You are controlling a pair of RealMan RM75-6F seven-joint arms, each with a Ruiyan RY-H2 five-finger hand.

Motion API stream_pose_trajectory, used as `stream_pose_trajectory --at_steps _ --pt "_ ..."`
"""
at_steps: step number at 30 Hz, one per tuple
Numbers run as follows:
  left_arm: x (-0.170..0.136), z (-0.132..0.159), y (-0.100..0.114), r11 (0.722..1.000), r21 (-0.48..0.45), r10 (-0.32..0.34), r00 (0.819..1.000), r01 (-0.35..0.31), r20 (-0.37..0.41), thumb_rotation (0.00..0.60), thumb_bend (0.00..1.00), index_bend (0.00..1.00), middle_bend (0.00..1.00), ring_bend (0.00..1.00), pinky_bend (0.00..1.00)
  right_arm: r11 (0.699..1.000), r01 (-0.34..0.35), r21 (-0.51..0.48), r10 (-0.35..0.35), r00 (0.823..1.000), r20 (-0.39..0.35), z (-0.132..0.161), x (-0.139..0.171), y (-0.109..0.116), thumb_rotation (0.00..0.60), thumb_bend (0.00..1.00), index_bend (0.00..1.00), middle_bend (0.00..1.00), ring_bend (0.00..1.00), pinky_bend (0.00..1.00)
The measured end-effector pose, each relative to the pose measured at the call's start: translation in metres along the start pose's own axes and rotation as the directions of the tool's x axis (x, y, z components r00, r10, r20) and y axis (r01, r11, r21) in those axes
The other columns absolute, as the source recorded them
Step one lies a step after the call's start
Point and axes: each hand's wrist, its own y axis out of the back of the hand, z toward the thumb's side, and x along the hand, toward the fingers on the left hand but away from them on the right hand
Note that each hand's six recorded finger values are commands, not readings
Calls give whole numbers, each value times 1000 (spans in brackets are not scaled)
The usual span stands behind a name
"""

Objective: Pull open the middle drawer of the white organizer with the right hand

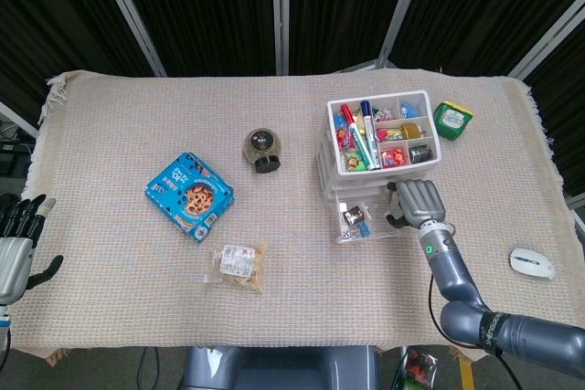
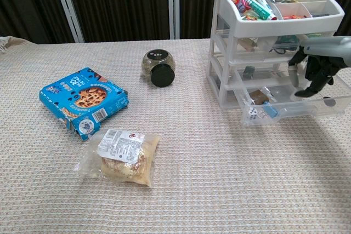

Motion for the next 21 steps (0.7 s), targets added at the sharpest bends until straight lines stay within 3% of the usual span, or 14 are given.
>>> stream_pose_trajectory --at_steps 12,21 --pt "0 0 0 1000 0 -1 1000 1 1 600 318 0 0 0 0 1000 -10 7 10 1000 2 1 0 -2 600 291 512 1000 998 630" --pt "0 0 0 1000 -1 -1 1000 1 1 600 318 0 0 0 0 1000 10 -4 -10 1000 -1 2 0 0 600 295 572 1000 999 630"
